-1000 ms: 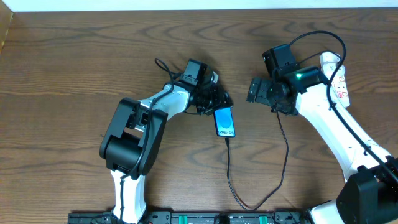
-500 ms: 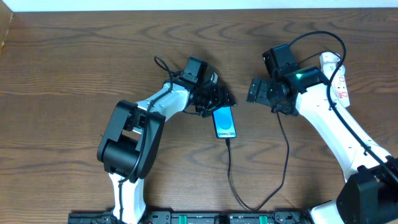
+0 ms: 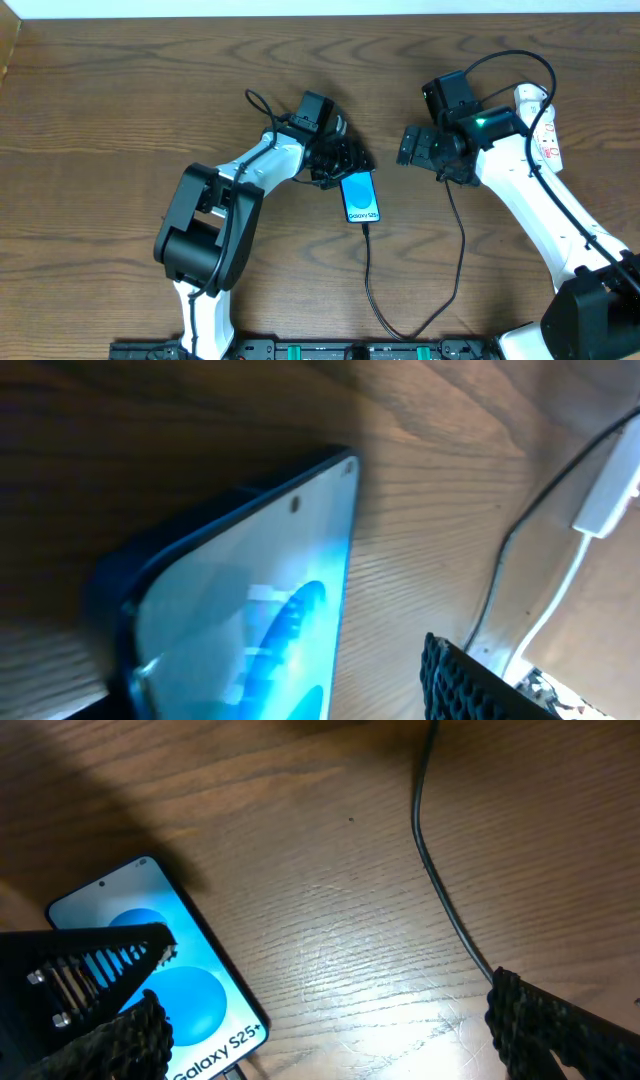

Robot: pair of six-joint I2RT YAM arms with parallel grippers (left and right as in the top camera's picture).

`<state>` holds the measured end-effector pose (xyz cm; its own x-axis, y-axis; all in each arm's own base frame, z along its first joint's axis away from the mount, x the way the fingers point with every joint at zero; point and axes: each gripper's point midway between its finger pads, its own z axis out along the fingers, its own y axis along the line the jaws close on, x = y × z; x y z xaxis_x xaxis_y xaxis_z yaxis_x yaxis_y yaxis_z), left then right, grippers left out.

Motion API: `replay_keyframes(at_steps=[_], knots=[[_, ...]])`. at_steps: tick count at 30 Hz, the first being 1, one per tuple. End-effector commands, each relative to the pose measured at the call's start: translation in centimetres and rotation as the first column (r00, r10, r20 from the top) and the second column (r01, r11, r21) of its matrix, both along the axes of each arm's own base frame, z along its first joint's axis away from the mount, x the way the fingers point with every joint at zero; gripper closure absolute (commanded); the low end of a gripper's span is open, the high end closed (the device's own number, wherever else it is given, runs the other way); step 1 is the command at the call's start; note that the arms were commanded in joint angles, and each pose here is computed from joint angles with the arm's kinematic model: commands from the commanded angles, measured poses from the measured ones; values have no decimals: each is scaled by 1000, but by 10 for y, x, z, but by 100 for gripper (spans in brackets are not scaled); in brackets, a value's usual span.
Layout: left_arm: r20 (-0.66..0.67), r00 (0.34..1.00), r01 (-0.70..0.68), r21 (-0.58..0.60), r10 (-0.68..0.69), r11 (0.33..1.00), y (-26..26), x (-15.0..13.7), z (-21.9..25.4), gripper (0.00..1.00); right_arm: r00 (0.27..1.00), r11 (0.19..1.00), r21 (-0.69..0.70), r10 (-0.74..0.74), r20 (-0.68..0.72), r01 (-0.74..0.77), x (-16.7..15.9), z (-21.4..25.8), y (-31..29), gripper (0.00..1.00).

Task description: Plug charger to phone and switch on socket

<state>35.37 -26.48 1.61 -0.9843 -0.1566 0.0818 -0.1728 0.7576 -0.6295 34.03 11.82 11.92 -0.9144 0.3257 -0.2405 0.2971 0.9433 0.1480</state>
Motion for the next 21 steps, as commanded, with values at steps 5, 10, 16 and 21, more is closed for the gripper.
replay_keyframes(at_steps=[5, 10, 16, 21], knots=[[-52, 997, -46, 269, 62, 962, 47, -15, -55, 33, 1000, 1000, -3, -10, 26, 10, 1, 8, -1, 1], [-54, 997, -45, 271, 61, 962, 47, -16, -55, 34, 1000, 1000, -2, -10, 25, 10, 1, 8, -1, 1], [-54, 997, -45, 271, 61, 962, 47, -16, -55, 34, 1000, 1000, -3, -10, 24, 10, 1, 8, -1, 1], [-43, 997, -48, 291, 63, 956, 50, -14, -56, 33, 1000, 1000, -3, -10, 24, 10, 1, 8, -1, 1]])
